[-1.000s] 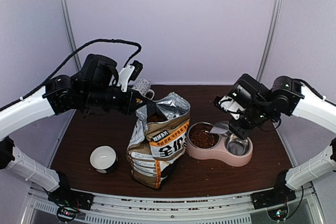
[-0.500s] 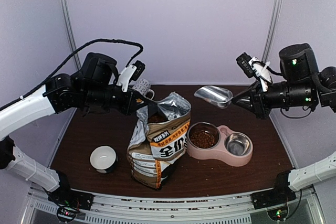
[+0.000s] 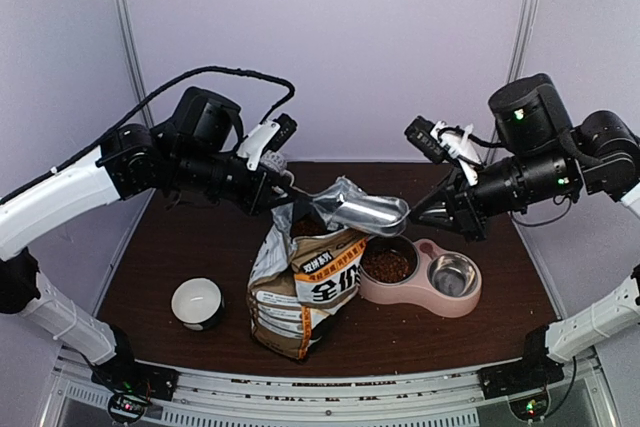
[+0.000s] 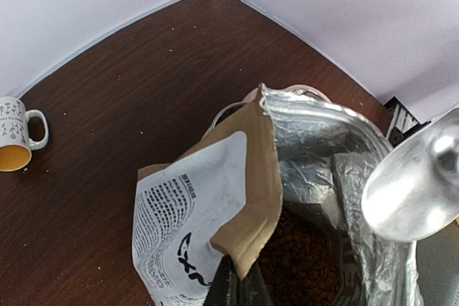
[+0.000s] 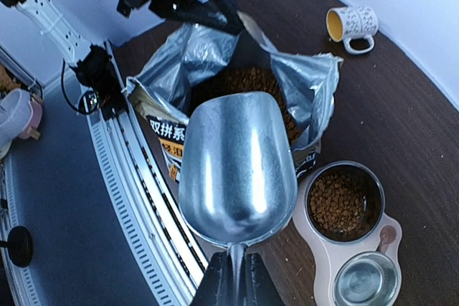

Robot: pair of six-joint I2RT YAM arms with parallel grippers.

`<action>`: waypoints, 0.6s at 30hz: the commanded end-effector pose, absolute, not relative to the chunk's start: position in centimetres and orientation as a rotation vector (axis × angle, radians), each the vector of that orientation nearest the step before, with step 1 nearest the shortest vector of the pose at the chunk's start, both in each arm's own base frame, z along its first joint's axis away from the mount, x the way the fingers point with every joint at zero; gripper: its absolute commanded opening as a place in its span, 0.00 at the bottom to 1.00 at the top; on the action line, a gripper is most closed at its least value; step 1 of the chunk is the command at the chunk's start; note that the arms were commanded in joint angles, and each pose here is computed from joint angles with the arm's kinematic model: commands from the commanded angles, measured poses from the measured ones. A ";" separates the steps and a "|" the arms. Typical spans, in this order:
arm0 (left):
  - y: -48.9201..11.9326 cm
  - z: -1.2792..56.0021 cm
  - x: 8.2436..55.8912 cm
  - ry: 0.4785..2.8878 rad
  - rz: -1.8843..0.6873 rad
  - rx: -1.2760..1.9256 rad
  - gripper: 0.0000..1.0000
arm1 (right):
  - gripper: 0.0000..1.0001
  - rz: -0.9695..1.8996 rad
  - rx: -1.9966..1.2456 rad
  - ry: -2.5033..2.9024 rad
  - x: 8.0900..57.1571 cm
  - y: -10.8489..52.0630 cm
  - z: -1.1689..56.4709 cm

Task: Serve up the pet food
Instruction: Insert the spatula into the pet food bag.

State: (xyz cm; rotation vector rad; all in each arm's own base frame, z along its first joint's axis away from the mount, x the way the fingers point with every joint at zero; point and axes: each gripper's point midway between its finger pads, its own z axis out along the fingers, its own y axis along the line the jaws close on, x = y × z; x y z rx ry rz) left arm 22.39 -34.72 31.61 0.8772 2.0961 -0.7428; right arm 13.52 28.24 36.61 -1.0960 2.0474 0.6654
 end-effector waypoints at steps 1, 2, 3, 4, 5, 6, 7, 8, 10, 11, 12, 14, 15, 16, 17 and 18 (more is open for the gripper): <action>-38.0 43.6 21.2 1.665 -0.930 0.904 0.00 | 0.00 0.560 -1.173 2.131 13.3 28.3 34.4; -38.3 43.6 20.9 1.655 -0.936 0.925 0.00 | 0.00 0.538 -1.171 2.141 13.5 28.3 34.2; -38.7 43.5 20.5 1.648 -0.946 0.946 0.00 | 0.00 0.515 -1.182 2.160 13.6 28.7 33.7; -39.1 43.5 20.1 1.639 -0.956 0.967 0.00 | 0.00 0.500 -1.184 2.174 13.8 29.0 33.5; -39.4 43.4 19.8 1.633 -0.959 0.985 0.00 | 0.00 0.481 -1.188 2.188 14.0 29.2 33.4; -39.7 43.3 19.5 1.628 -0.961 1.002 0.00 | 0.00 0.466 -1.187 2.198 14.1 29.5 33.3; -39.9 43.1 19.3 1.623 -0.961 1.019 0.00 | 0.00 0.454 -1.189 2.209 14.3 29.7 33.2; -40.1 42.8 19.3 1.625 -0.956 1.026 0.00 | 0.00 0.447 -1.185 2.218 14.5 30.0 33.1; -40.2 42.4 19.3 1.635 -0.950 1.027 0.00 | 0.00 0.414 -1.186 2.253 14.7 30.3 32.5; -40.3 42.2 19.4 1.642 -0.948 1.024 0.00 | 0.00 0.388 -1.189 2.276 14.9 30.4 32.0; -40.3 42.1 19.4 1.643 -0.949 1.021 0.00 | 0.00 0.357 -1.188 2.301 15.1 30.3 31.6; -40.3 42.1 19.6 1.647 -0.949 0.994 0.00 | 0.00 0.324 -1.172 2.355 15.2 30.4 30.6; -40.3 42.0 19.9 1.653 -0.946 0.969 0.00 | 0.00 0.316 -1.171 2.385 15.2 30.5 30.0; -40.2 40.8 20.7 1.692 -0.922 0.908 0.00 | 0.00 0.290 -1.156 2.473 15.0 30.9 28.5; -40.1 40.3 21.0 1.709 -0.915 0.880 0.00 | 0.00 0.272 -1.155 2.516 14.8 30.9 27.8; -40.0 39.8 21.2 1.725 -0.917 0.852 0.00 | 0.00 0.249 -1.155 2.557 14.7 30.8 27.0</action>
